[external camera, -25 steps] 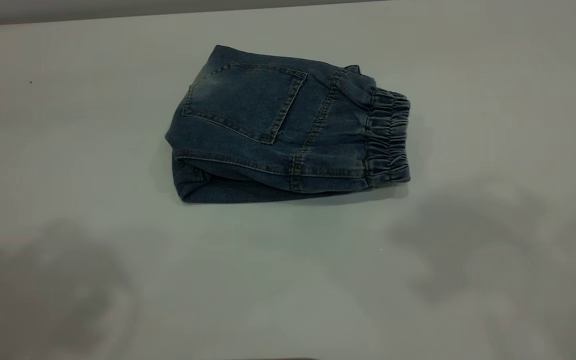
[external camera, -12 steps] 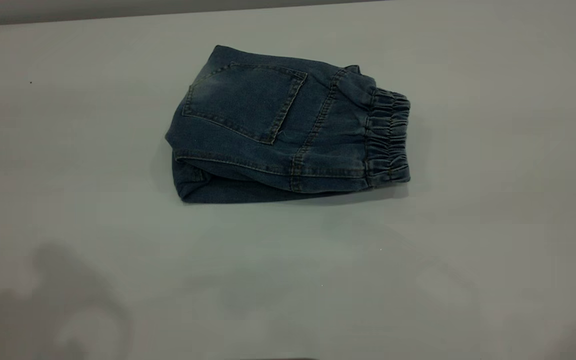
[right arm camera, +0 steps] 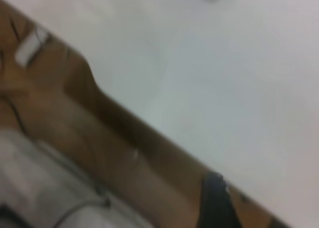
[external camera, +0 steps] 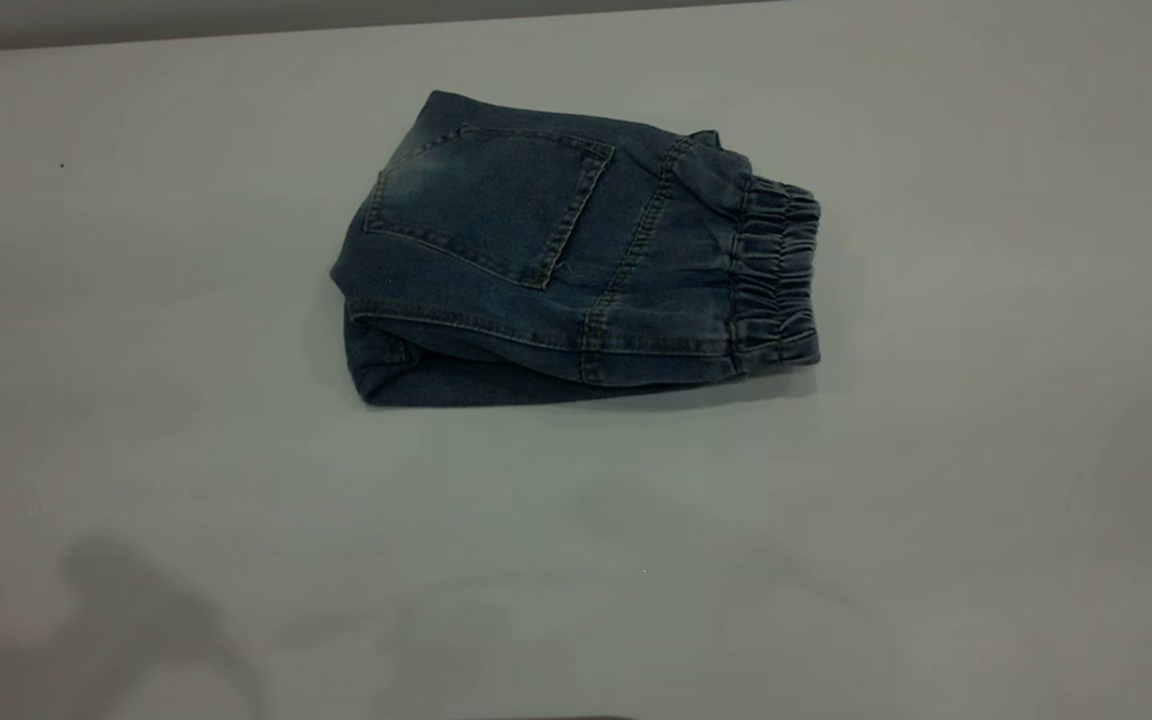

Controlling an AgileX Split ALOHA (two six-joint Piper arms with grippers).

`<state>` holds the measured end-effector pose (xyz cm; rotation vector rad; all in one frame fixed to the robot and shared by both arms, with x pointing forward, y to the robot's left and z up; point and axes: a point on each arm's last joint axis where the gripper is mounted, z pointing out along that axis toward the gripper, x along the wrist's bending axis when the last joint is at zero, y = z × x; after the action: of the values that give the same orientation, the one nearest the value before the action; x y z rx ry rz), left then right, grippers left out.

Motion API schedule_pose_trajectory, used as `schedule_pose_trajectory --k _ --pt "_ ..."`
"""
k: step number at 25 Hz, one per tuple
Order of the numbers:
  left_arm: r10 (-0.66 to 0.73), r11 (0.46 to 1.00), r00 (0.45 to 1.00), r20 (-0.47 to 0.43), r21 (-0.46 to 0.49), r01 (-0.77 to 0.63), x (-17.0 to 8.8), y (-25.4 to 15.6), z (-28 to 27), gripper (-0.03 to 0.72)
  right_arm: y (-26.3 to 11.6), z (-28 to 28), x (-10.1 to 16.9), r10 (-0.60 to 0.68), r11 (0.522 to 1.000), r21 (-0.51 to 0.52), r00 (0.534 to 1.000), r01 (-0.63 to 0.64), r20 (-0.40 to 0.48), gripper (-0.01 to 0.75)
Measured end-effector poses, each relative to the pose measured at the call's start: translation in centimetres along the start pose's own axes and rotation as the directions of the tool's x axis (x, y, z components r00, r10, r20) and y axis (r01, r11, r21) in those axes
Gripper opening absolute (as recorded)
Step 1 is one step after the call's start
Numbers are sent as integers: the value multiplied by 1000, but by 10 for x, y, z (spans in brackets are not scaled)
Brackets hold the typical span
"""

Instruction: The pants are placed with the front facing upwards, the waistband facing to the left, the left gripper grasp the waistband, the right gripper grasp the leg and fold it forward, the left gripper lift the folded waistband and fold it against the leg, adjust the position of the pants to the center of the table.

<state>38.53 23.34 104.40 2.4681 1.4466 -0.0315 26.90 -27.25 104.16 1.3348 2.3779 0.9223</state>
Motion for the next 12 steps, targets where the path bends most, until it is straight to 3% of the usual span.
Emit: schedule_pose_trajectory --k 7,12 --pt "-10 1000 1000 19 -13 10 -5 -21 3 553 -12 -2 0 0 998 -57 1000 0 -7 372" --pt "23 994 999 -47 -109 -28 -7 -51 -1 553 -12 -2 0 0 998 -55 1000 -1 -8 372"
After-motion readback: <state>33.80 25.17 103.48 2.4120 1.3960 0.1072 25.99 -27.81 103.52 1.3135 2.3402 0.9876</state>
